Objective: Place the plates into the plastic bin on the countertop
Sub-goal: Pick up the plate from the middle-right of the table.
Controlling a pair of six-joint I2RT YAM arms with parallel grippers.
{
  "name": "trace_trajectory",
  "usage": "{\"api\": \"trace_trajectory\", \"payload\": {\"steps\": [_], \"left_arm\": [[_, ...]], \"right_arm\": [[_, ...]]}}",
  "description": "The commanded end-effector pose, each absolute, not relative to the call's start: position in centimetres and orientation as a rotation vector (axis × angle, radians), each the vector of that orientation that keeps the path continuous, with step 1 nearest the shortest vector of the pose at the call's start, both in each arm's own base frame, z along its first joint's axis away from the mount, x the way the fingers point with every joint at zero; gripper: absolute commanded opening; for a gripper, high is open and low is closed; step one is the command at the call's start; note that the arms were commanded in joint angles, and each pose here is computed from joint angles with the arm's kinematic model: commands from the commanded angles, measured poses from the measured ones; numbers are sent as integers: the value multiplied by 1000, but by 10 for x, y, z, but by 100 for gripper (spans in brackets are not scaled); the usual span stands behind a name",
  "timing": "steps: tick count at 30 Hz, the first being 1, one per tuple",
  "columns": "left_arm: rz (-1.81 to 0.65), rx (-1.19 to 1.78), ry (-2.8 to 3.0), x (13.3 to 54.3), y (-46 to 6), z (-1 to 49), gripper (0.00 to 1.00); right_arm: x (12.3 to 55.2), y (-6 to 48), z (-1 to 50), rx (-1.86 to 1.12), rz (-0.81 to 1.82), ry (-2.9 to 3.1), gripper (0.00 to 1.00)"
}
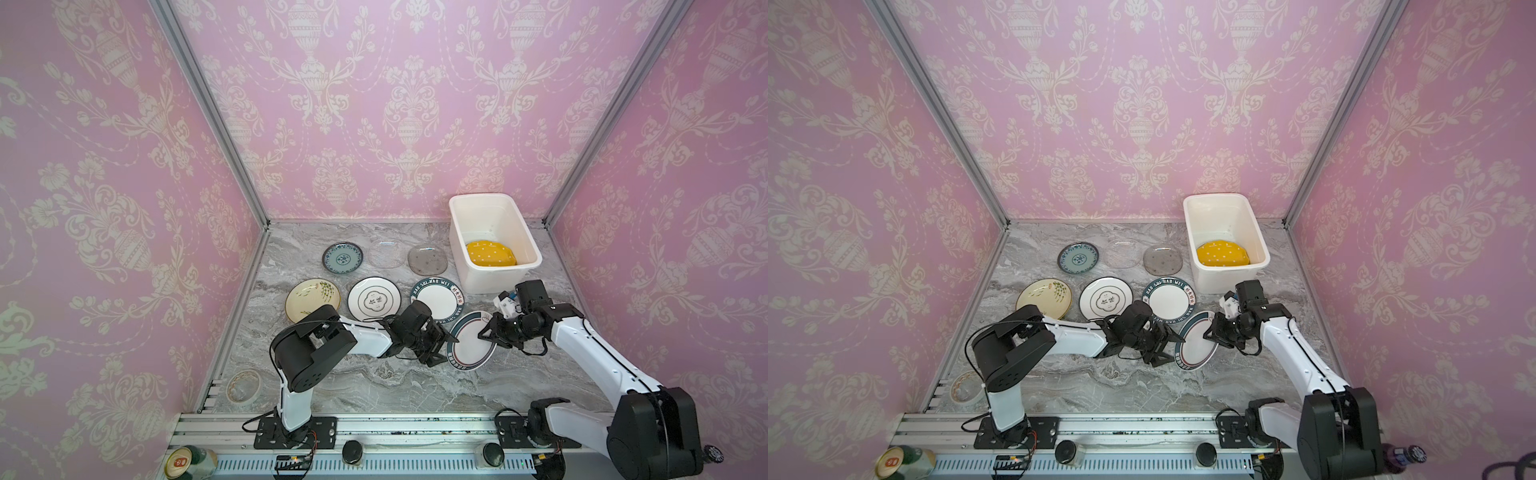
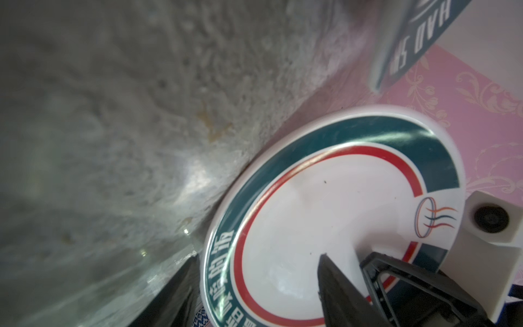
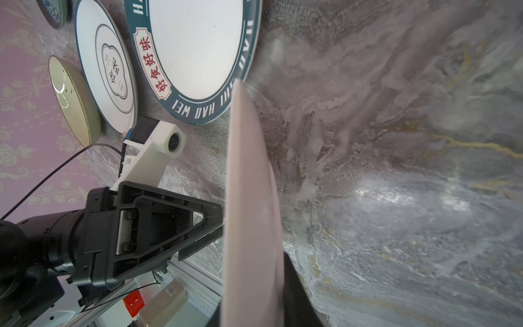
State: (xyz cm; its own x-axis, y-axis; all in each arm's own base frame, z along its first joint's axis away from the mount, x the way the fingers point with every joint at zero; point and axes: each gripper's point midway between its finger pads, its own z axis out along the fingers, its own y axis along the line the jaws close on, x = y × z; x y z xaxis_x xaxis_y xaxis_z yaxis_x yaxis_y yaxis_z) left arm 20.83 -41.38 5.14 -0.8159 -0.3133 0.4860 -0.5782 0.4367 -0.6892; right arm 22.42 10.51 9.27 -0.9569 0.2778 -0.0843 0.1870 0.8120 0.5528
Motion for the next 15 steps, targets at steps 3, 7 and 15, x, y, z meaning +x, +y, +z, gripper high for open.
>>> {"api": "trace_trajectory", "payload": {"steps": [3, 7, 15], "left_arm": [[1394, 727, -2378, 210, -423, 65, 68], [1452, 685, -2407, 215, -425, 82, 69], [1542, 454, -2590, 229, -420, 147, 71]], "right_arm": [[216, 103, 102, 375, 814, 2849, 10], [216, 101, 122, 369, 793, 2814, 2], [226, 101, 200, 367, 828, 2623, 0]]}}
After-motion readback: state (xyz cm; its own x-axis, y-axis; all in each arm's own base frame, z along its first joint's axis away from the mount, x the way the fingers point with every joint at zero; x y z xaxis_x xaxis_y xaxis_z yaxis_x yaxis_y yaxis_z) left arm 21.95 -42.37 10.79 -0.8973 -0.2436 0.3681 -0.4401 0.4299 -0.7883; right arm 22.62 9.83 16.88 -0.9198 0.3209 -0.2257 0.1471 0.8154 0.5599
